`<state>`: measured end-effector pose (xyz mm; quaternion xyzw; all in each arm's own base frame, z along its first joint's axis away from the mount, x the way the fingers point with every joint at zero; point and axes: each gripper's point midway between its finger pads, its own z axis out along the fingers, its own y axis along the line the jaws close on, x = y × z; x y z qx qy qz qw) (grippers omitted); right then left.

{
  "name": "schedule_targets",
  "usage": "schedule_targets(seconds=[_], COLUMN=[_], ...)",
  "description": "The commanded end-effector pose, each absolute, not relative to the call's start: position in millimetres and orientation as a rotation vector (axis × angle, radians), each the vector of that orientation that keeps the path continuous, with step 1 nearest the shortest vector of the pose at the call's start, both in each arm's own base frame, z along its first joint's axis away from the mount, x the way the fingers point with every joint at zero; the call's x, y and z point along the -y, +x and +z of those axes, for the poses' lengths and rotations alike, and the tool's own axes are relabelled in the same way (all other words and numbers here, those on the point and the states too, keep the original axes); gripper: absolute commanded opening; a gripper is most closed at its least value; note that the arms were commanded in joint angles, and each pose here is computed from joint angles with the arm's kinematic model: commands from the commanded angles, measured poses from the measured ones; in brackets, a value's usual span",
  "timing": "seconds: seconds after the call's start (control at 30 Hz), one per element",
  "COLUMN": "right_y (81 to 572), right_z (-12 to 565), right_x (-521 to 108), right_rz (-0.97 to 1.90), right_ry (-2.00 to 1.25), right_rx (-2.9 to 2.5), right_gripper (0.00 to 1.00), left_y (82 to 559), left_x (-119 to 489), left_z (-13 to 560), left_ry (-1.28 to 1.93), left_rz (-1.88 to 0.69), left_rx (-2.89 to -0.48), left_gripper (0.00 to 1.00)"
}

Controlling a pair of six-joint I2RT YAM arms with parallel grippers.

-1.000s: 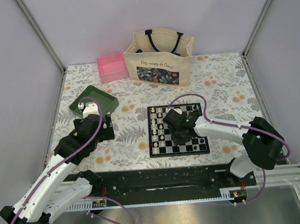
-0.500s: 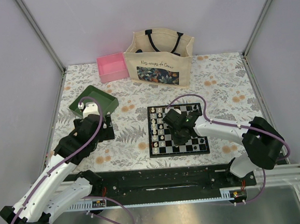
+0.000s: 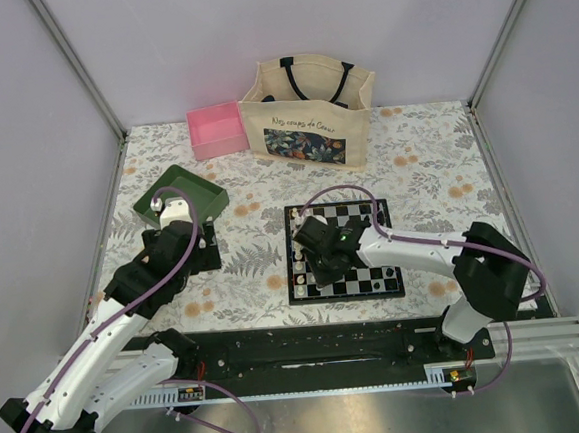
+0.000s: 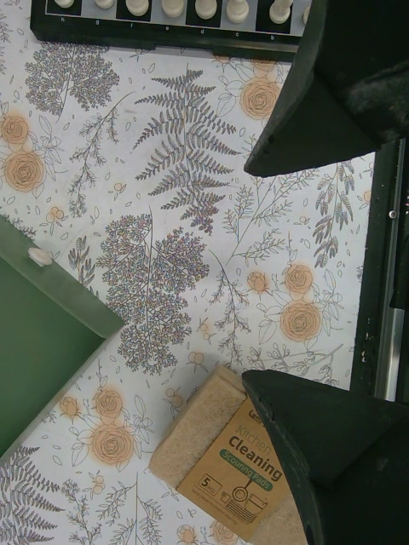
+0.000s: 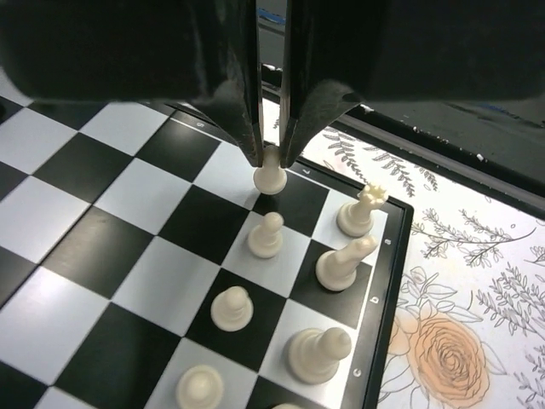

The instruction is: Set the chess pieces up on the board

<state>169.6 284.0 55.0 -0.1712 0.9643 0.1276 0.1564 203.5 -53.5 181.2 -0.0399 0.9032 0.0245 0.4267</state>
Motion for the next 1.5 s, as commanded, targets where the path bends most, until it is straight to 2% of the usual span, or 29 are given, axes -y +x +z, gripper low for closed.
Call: schedule_targets(seconds=[0.0, 0.77, 0.9, 1.23, 1.27, 1.33, 1.47], right_y=[166.1, 163.7, 164.0, 172.4, 173.1, 179.0, 206.5], right_z=[65.1, 55.3, 58.7, 95.0, 100.2, 111.7, 129.3], right_x=[-307.9, -315.4, -316.3, -297.4, -290.8, -276.3, -231.6], right_rz=[0.446, 0.444, 0.454, 0.416, 0.409, 0.378, 0.267], right_ry=[-0.500, -0.511, -0.514, -0.488, -0.480, -0.443, -0.298], right_rx=[-2.738, -2.752, -2.744, -2.641, -2.615, -2.557, -2.449], right_gripper=[0.17, 0.22, 0.31, 0.44, 0.47, 0.62, 0.79], left_y=[209.8, 209.2, 209.2, 210.0, 210.2, 210.7, 211.7], left_x=[55.3, 55.6, 54.6, 54.6, 54.8, 53.8, 55.2], left_z=[194.8, 195.9, 195.7, 194.2, 193.7, 192.6, 190.8], left_ry=[-0.134, -0.133, -0.134, -0.134, -0.133, -0.134, -0.126], left_rz=[0.029, 0.023, 0.028, 0.036, 0.039, 0.050, 0.057], left_rx=[-2.208, -2.205, -2.204, -2.210, -2.211, -2.215, -2.226], left_gripper=[0.99, 0.99, 0.99, 0.99, 0.99, 0.99, 0.99])
